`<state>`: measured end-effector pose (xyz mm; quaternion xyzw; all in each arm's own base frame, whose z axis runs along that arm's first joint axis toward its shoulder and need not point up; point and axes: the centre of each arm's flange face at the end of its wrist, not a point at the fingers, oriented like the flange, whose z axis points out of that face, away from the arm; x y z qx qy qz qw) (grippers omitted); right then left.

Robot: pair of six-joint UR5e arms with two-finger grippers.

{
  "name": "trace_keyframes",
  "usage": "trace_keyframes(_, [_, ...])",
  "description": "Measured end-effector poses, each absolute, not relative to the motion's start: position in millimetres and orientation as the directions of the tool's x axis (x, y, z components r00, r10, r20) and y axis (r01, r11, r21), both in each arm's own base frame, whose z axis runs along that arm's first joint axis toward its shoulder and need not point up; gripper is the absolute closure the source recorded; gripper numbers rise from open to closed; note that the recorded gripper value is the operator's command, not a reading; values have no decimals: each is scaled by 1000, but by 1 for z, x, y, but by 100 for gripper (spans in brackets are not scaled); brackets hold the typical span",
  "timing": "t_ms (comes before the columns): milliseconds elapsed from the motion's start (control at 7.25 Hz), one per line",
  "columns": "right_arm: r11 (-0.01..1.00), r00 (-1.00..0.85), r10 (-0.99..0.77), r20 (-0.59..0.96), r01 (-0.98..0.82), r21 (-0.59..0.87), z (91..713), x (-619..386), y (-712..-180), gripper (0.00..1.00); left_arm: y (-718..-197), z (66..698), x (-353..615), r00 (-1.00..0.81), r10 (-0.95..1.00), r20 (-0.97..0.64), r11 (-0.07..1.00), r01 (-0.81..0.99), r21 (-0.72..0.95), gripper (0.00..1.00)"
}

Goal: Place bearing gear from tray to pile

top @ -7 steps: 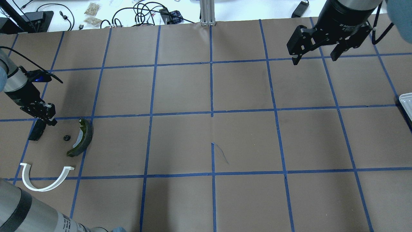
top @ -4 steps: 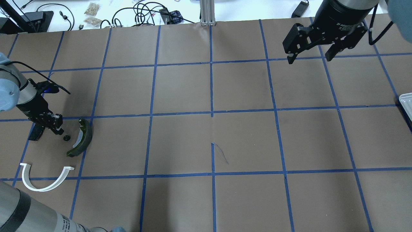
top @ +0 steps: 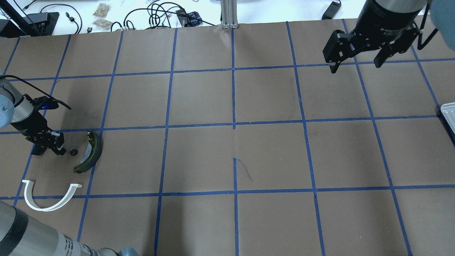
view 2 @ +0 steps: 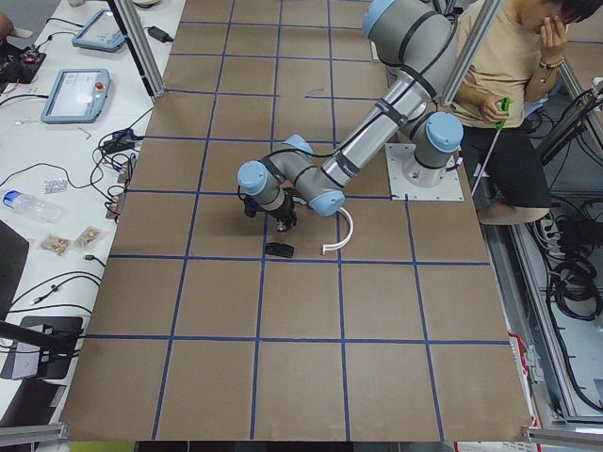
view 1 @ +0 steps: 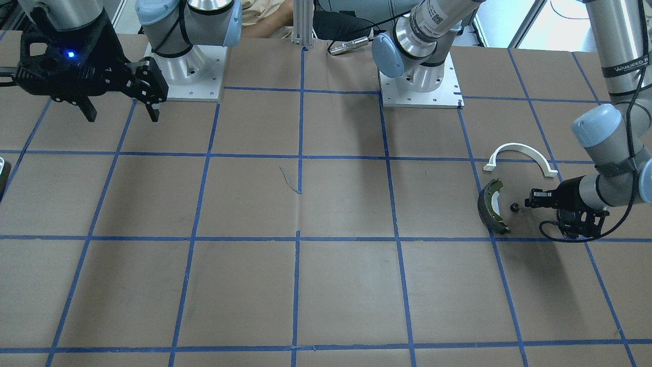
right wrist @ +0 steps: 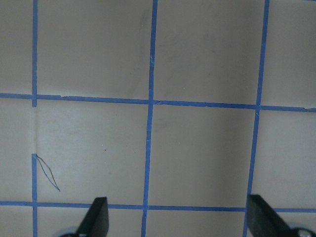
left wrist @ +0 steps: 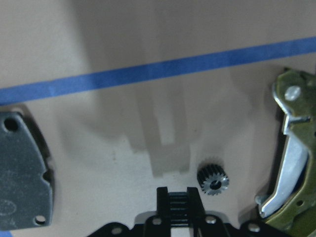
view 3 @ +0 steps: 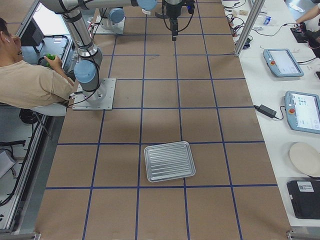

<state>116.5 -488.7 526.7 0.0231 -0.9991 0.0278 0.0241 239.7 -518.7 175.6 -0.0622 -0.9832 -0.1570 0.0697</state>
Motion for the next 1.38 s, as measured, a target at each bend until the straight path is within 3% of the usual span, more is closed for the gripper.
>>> trace_keyframes(276, [998,-999,-9,50,-12,-57,527,116,-488,0,-516,173,236,-981,100,166,942,147,302,96])
trace_keyframes(552, [998,-999,-10,35,-12,-58,528,119,-489,0,-516,172,234,-981,102,167,941,149,303,65])
trace_keyframes(1379, [998,-1000,-18,11,-18,-55,526,121,-488,0,-521,185,232,-982,114,149,944,154,290,50])
